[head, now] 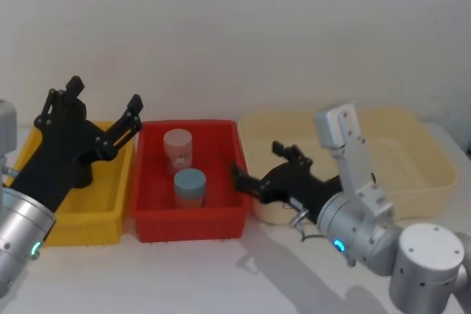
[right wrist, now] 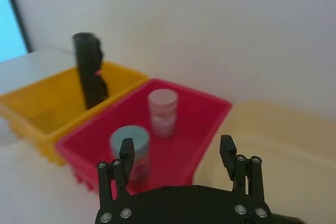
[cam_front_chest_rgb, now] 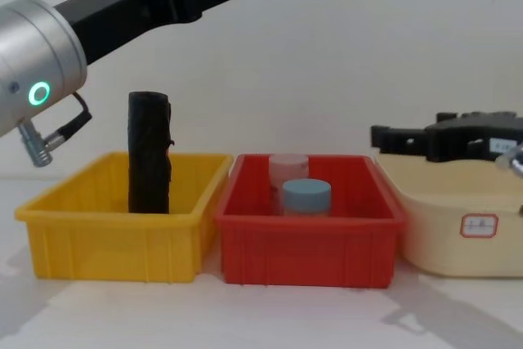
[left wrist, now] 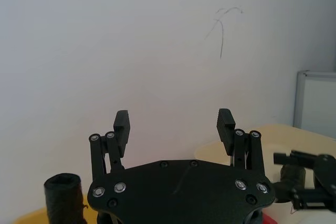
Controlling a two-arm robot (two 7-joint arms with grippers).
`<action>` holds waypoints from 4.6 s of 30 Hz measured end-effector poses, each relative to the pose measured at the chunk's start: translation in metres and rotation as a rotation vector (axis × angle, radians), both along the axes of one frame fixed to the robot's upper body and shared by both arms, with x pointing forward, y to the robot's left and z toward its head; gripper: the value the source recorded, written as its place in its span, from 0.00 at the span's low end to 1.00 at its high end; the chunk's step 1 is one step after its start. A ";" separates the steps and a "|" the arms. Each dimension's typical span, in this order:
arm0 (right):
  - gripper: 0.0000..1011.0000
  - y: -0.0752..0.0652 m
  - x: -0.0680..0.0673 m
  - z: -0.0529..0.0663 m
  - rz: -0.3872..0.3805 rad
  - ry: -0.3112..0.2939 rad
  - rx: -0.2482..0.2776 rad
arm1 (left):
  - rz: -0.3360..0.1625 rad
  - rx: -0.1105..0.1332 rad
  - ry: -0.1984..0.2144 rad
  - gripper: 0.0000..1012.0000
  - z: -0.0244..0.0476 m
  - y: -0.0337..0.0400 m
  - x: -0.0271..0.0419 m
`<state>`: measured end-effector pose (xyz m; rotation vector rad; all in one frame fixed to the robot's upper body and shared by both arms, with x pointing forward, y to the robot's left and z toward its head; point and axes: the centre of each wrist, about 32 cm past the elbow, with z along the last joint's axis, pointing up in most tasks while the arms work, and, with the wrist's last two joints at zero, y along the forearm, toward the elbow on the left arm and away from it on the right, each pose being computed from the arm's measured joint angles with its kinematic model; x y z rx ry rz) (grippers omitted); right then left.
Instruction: Pick up the garbage bag with the one hand and transfer it to the other hand.
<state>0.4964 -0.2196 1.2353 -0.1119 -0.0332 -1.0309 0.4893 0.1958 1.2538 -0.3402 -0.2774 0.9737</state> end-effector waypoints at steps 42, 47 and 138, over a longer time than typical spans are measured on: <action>0.99 0.061 0.017 -0.021 0.108 0.084 -0.026 | 0.040 -0.009 0.000 0.99 -0.0027 0.0082 -0.0134; 0.99 0.066 0.025 -0.023 0.093 0.090 -0.032 | 0.041 -0.009 0.000 0.99 -0.0026 0.0084 -0.0135; 0.64 0.038 0.063 0.037 -0.089 -0.028 0.146 | 0.040 -0.009 0.000 0.99 -0.0027 0.0083 -0.0138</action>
